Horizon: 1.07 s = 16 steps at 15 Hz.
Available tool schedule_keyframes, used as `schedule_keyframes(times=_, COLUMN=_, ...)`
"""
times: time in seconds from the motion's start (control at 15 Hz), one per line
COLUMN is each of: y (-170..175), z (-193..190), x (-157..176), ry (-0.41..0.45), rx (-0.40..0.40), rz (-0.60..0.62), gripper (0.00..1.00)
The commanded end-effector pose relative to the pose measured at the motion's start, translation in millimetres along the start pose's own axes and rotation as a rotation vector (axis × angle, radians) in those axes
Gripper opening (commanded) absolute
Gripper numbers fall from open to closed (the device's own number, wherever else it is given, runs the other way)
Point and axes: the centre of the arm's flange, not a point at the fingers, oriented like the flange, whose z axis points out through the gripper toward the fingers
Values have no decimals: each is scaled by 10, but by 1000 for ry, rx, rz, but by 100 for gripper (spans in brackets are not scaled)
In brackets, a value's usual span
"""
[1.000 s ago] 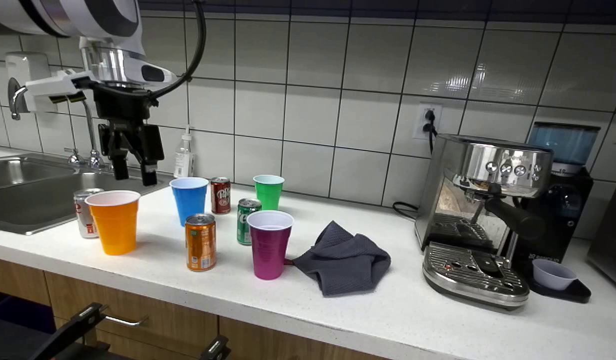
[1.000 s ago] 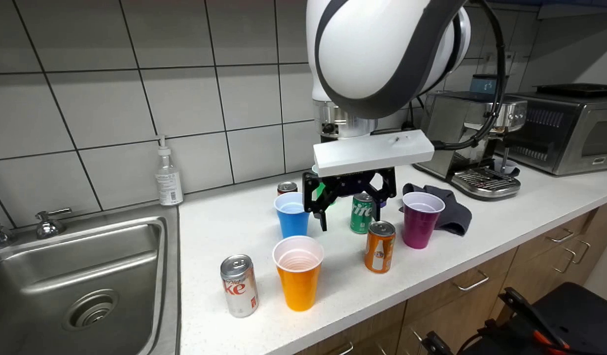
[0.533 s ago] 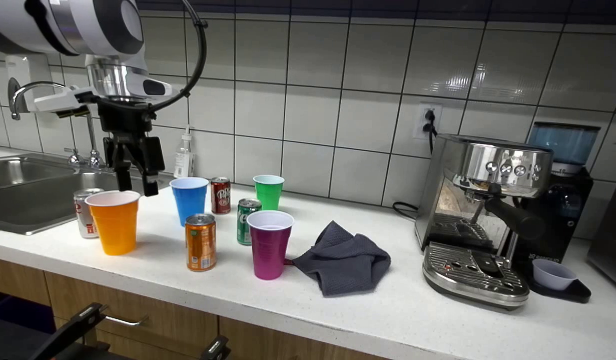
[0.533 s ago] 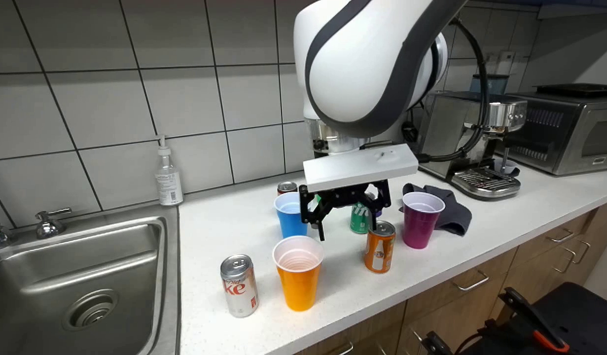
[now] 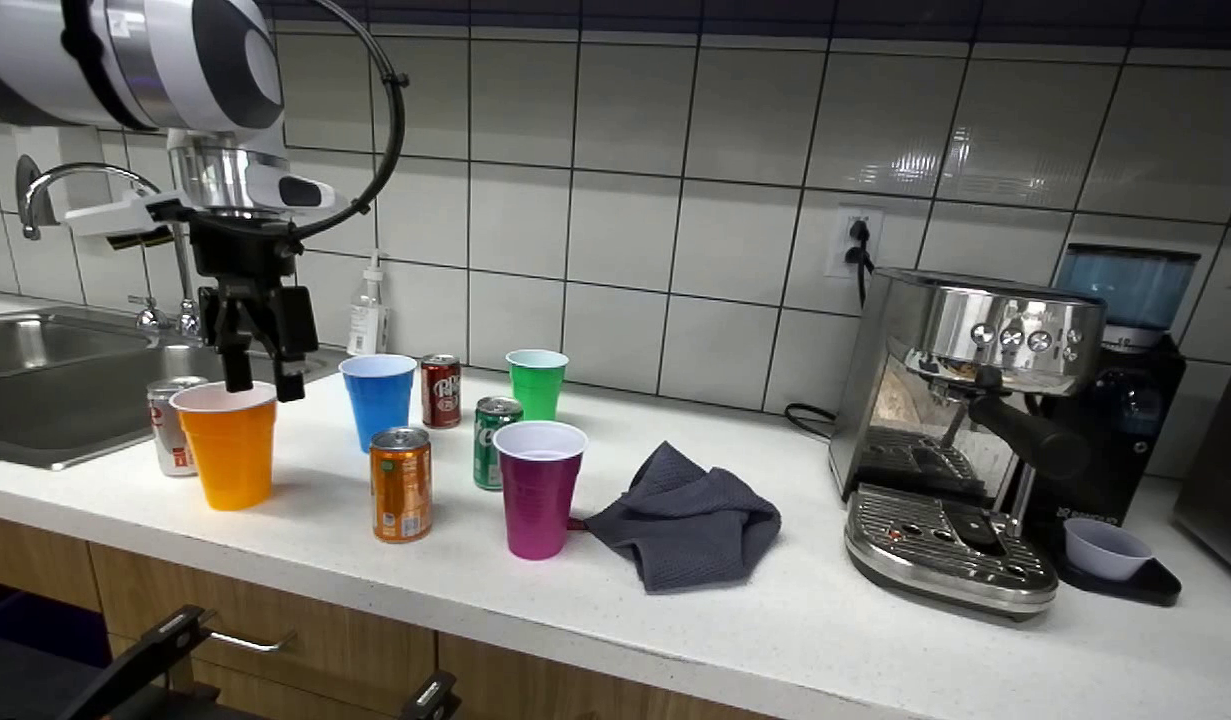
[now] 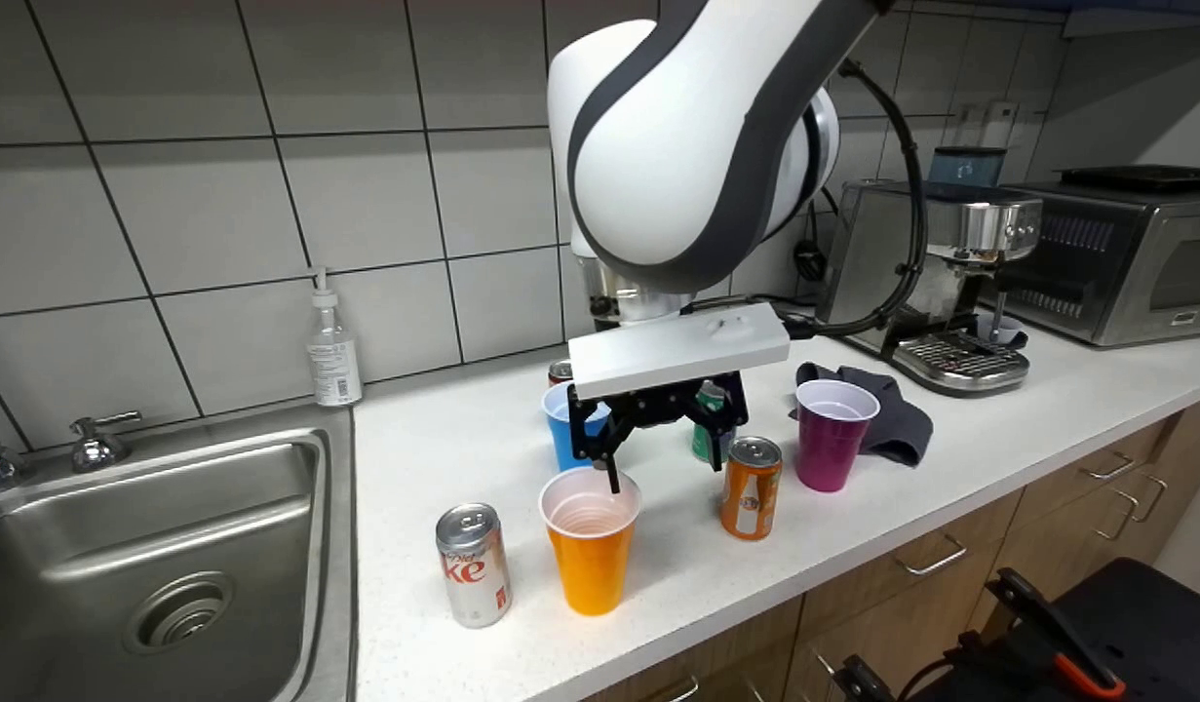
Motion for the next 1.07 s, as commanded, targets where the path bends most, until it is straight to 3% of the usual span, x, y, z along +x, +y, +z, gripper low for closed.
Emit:
schedule_keyframes(times=0.0, y=-170, z=53, x=49, ry=-1, rx=-13, rz=3, gripper=100)
schedule_keyframes(times=1.0, y=-302, z=302, x=88, ry=-63, rx=-1, rz=-4, gripper=100)
